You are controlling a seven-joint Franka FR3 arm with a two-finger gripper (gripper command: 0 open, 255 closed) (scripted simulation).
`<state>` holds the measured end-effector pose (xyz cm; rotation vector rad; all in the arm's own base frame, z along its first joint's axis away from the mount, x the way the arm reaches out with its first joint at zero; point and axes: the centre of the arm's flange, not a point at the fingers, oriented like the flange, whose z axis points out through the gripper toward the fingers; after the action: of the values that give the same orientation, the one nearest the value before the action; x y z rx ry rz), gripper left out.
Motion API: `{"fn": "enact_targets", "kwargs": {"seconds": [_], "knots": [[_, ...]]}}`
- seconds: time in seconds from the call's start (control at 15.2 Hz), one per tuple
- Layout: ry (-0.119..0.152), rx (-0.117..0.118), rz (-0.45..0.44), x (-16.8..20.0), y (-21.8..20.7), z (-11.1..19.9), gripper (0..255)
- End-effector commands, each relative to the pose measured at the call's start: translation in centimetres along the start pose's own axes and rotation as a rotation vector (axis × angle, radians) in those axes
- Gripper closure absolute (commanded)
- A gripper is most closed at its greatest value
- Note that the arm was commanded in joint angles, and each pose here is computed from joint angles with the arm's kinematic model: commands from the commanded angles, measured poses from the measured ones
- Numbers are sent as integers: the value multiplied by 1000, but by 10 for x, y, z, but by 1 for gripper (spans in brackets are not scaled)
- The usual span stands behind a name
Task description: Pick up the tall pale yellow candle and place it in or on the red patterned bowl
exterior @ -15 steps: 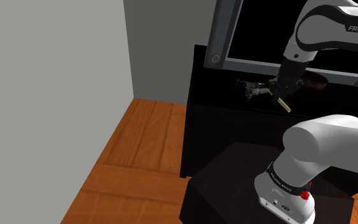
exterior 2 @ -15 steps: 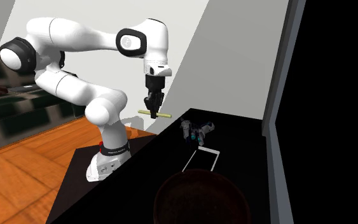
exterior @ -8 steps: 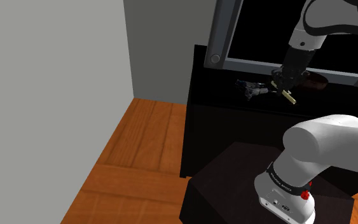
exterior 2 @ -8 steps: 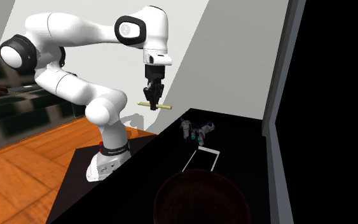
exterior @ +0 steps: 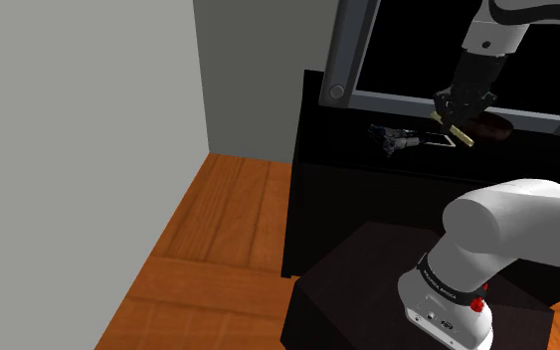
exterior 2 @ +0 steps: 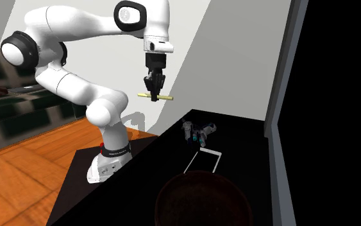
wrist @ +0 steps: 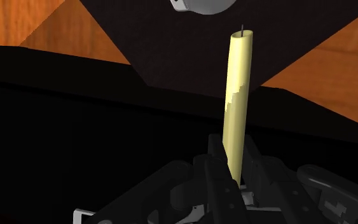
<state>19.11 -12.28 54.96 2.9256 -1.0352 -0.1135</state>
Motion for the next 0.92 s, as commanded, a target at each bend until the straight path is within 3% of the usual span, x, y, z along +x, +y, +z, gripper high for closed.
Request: {"fn": "enact_targets", "kwargs": {"seconds": [0.0,0.86], "knots": [[0,0,0,7,11,-4,255],[0,0,0,112,147,-3,255]]}}
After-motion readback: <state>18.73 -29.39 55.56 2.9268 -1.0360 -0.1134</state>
